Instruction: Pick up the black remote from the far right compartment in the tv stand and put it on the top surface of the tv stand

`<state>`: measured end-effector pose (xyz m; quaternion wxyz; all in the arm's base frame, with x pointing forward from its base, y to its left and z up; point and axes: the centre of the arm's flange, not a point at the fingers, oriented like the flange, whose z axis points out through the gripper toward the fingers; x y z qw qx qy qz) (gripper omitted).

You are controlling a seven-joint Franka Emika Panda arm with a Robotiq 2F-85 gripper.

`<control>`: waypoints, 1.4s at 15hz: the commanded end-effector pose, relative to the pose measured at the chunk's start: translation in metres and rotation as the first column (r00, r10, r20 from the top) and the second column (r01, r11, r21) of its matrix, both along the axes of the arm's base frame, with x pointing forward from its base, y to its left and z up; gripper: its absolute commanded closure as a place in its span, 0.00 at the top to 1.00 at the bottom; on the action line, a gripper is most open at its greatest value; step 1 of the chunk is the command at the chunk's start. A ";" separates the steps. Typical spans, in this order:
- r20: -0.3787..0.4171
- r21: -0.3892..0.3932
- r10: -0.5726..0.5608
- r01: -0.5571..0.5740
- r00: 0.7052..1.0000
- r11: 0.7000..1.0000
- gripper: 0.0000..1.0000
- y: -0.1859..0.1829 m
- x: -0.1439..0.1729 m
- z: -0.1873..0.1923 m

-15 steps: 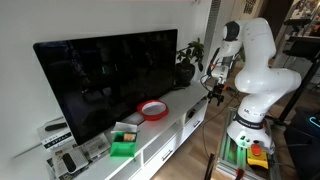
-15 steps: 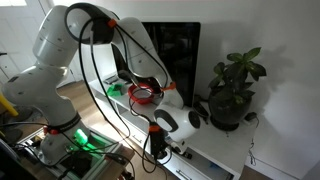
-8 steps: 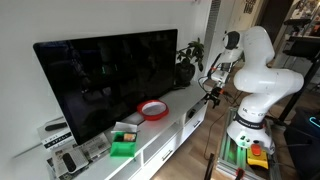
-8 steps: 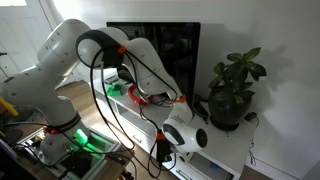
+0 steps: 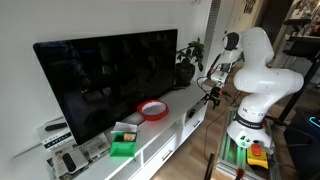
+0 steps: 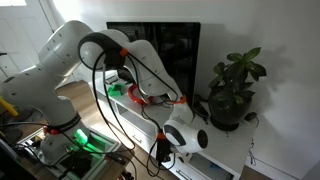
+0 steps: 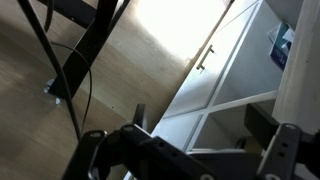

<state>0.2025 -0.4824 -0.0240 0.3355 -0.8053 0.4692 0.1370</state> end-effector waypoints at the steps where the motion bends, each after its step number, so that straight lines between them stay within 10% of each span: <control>1: -0.091 0.085 -0.058 0.066 0.994 0.994 1.00 -0.021 0.001 -0.042; 11: -0.015 0.188 -0.161 0.161 0.987 0.969 1.00 -0.055 -0.011 -0.137; 21: 0.015 0.212 -0.151 0.144 0.988 0.966 1.00 -0.036 -0.013 -0.134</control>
